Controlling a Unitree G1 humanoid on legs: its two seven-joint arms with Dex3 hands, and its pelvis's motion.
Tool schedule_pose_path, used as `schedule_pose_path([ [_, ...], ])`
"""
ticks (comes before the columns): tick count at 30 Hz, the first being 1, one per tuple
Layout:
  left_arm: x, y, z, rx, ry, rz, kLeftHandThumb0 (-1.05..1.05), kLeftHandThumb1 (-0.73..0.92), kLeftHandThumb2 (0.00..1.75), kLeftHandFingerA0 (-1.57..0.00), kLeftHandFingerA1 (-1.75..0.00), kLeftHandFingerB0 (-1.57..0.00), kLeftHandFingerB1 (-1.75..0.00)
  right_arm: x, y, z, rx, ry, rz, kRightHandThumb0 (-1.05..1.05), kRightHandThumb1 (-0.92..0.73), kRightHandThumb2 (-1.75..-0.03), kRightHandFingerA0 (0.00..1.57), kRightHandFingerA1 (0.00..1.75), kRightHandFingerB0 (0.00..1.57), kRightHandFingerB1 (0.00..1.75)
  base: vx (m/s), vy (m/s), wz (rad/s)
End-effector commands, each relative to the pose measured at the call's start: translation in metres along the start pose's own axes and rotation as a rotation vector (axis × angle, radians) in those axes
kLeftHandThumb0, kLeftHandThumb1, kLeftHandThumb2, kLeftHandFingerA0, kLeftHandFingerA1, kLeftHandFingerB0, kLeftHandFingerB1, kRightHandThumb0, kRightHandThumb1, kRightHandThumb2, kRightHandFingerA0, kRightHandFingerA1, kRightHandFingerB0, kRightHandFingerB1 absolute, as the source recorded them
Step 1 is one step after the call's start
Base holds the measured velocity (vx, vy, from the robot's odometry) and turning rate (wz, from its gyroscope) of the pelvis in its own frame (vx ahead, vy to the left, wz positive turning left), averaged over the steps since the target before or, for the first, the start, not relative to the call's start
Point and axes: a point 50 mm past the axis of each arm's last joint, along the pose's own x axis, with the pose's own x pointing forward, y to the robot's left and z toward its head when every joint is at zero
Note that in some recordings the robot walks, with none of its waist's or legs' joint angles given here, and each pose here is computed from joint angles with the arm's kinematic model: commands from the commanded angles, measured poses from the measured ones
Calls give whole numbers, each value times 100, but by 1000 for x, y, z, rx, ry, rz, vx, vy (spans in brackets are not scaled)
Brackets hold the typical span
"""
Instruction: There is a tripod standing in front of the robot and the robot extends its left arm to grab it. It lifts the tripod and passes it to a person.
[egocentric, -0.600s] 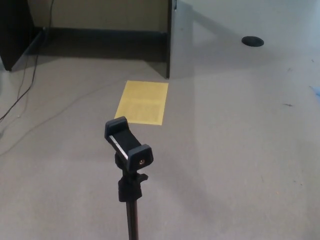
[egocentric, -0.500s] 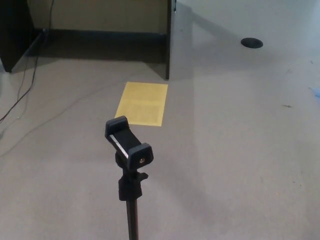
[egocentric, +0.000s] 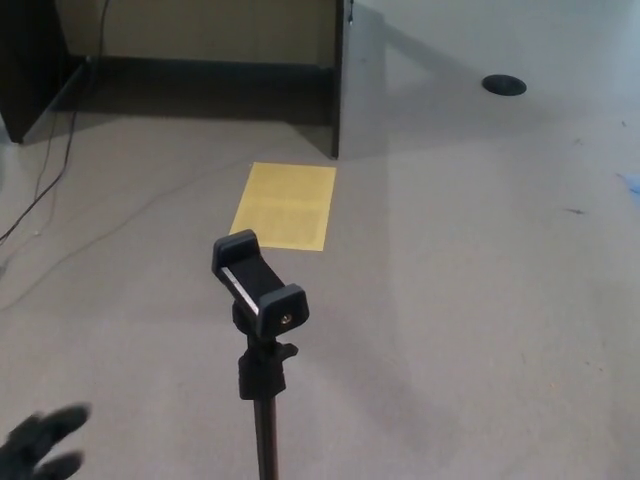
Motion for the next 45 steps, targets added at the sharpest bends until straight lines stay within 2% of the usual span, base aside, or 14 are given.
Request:
schedule_pose_path([
  [1, 12, -16, 19, 19, -32, -101, -64, 31, 62, -2, -27, -1, -16, 0, -7, 0, -13, -7, -20, -36, -70, -61, 66, 42, 48, 36, 0, 0, 0],
  [3, 17, -21, 26, 22, -54, -132, -53, 32, 76, 0, -26, 0, -15, 1, -9, 1, -15, -9, -22, -36, -70, -61, 67, 42, 48, 36, 0, 0, 0],
  [6, 21, -28, 35, 36, -56, -161, -67, 33, 62, -3, -22, 0, -10, 2, -10, 2, -6, -10, -25, -36, -70, -61, 66, 42, 48, 36, 0, 0, 0],
  [7, 22, -31, 37, 38, -53, -172, -54, 32, 76, 0, -21, 0, -14, 2, -11, 2, -10, -11, -28, -36, -70, -61, 68, 42, 48, 36, 0, 0, 0],
  [12, 26, -45, 47, 47, -61, -229, -57, 34, 76, 0, -17, 0, -10, 2, -12, 4, -15, -12, -29, -36, -70, -61, 69, 43, 48, 36, 0, 0, 0],
  [13, 28, -51, 49, 46, -62, -248, -70, 38, 57, 0, -18, 0, -8, 3, -12, 3, -20, -11, -26, -37, -70, -61, 68, 43, 48, 36, 0, 0, 0],
  [14, 29, -53, 49, 51, -67, -256, -59, 34, 77, 0, -15, 0, -10, 3, -12, 3, -17, -11, -27, -37, -70, -61, 68, 42, 48, 36, 0, 0, 0],
  [17, 32, -58, 53, 70, -67, -273, -66, 31, 70, 0, -15, 0, -6, 4, -12, 5, -15, -19, -28, -37, -70, -61, 69, 43, 48, 36, 0, 0, 0],
  [23, 36, -71, 52, 126, -74, -310, -63, 37, 79, -1, -28, 0, -8, 3, -10, 5, -20, -18, -23, -37, -69, -61, 70, 43, 48, 36, 0, 0, 0],
  [25, 42, -78, 48, 117, -56, -305, -74, 43, 56, -8, -32, 0, -22, 4, -11, 5, -13, -15, -20, -37, -69, -61, 70, 43, 49, 36, 0, 0, 0],
  [32, 50, -90, 47, 20, -34, -279, -52, 33, 78, -7, -45, 0, -25, 4, -10, 7, -27, -21, -13, -37, -70, -61, 69, 43, 48, 36, 0, 0, 0],
  [42, 63, -93, 56, -24, -66, -237, -71, 37, 63, -10, -38, -7, -17, 6, -13, 9, -29, -27, -15, -37, -70, -61, 69, 43, 48, 36, 0, 0, 0],
  [44, 65, -94, 61, -39, -79, -226, -57, 35, 78, -4, -43, -1, -22, 6, -14, 9, -31, -29, -13, -37, -70, -61, 69, 43, 48, 36, 0, 0, 0],
  [45, 66, -95, 63, -37, -88, -224, -74, 36, 67, -9, -38, -6, -17, 7, -16, 10, -31, -31, -15, -38, -69, -61, 69, 43, 48, 36, 0, 0, 0],
])
